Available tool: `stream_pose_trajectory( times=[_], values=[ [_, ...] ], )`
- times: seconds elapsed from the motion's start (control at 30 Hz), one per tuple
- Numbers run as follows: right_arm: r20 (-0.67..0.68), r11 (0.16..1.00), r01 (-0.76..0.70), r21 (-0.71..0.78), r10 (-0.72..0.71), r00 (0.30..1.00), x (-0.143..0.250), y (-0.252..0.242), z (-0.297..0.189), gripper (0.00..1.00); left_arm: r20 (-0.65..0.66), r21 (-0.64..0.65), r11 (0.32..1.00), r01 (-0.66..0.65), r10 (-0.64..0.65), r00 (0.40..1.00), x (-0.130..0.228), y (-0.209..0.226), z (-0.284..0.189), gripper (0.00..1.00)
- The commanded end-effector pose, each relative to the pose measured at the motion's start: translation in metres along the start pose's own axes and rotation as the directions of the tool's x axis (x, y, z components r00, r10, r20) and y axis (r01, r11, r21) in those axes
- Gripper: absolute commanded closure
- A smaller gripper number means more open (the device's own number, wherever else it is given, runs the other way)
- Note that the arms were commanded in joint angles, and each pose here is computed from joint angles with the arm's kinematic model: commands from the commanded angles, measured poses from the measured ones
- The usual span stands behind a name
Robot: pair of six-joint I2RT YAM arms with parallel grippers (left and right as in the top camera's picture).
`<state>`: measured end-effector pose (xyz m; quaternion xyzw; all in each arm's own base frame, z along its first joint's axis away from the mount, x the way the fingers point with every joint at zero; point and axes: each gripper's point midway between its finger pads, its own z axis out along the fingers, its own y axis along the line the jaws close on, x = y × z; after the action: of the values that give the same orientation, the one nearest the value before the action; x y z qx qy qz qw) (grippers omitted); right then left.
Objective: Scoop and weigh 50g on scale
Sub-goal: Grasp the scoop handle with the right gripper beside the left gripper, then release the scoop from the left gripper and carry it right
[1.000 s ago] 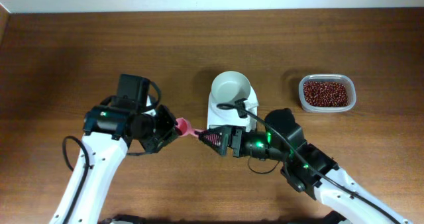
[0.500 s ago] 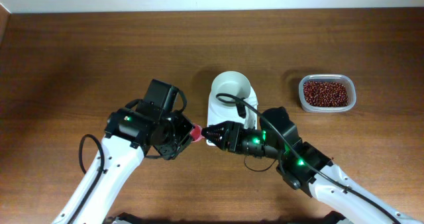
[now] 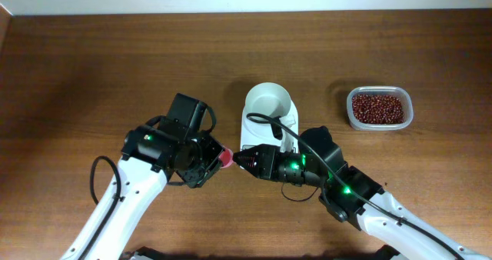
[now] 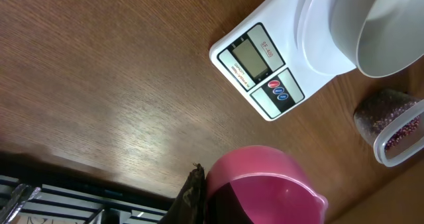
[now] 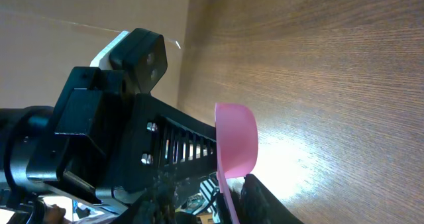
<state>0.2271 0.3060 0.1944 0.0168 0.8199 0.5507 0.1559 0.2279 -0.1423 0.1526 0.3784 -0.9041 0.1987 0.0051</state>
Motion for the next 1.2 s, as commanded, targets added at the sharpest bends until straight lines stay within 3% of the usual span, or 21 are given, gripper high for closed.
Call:
stream_pose_trajectory(
  times=[0.0,0.23,0.37,0.47,0.5,0.6,0.63,0.7,0.77,0.87,1.03,1.17],
  values=[
    [-0.006,1.000,0.024,-0.012,-0.024,1.000,0.001,0.006,0.002,0.71,-0.003,-0.002,1.000,-0.028,0.028,1.000,0.002,-0.001,-0.001,1.00],
    [-0.009,1.000,0.024,-0.014,-0.024,1.000,0.001,0.006,0.002,0.87,-0.003,-0.003,1.000,-0.028,0.028,1.000,0.002,0.000,-0.001,0.99],
    [-0.005,1.000,0.024,-0.012,-0.024,1.000,0.001,0.006,0.002,0.96,-0.003,-0.003,1.000,-0.028,0.028,1.000,0.002,0.000,-0.001,0.85],
    [0.004,0.999,0.004,0.035,-0.004,1.000,0.000,-0.006,0.001,0.96,0.003,-0.005,1.000,-0.028,0.028,1.000,0.001,0.000,-0.001,0.44],
    [0.001,0.998,-0.005,0.066,0.005,1.000,0.002,-0.013,0.001,0.96,0.019,-0.012,1.000,-0.028,0.028,0.999,-0.002,0.001,-0.001,0.35],
    [-0.012,0.981,0.077,0.176,-0.076,0.997,0.006,-0.038,-0.003,0.96,0.068,-0.032,0.999,-0.027,0.029,0.997,-0.011,0.004,-0.001,0.19],
    [-0.014,0.972,0.096,0.216,-0.095,0.995,0.007,-0.046,-0.007,0.96,0.082,-0.038,0.999,-0.027,0.030,0.996,-0.013,0.005,-0.001,0.09],
    [0.002,0.943,0.122,0.309,-0.129,0.992,0.007,-0.060,-0.022,0.96,0.107,-0.047,0.999,-0.026,0.031,0.994,-0.017,0.007,-0.002,0.01],
    [0.053,0.898,0.147,0.415,-0.185,0.981,0.003,-0.069,-0.050,0.96,0.116,-0.051,0.998,-0.025,0.031,0.993,-0.019,0.007,-0.002,0.01],
    [0.253,0.843,0.123,0.524,-0.292,0.922,-0.014,-0.060,-0.118,0.96,0.116,-0.058,0.998,-0.024,0.030,0.993,-0.019,0.009,-0.002,0.01],
    [0.597,0.880,0.075,0.469,-0.379,0.707,-0.042,-0.015,-0.205,0.96,0.116,-0.058,0.998,-0.024,0.030,0.993,-0.019,0.009,-0.002,0.01],
    [0.643,0.879,0.054,0.474,-0.387,0.661,-0.045,-0.013,-0.220,0.96,0.117,-0.052,0.998,-0.026,0.032,0.993,-0.019,0.007,-0.002,0.01]
  ],
)
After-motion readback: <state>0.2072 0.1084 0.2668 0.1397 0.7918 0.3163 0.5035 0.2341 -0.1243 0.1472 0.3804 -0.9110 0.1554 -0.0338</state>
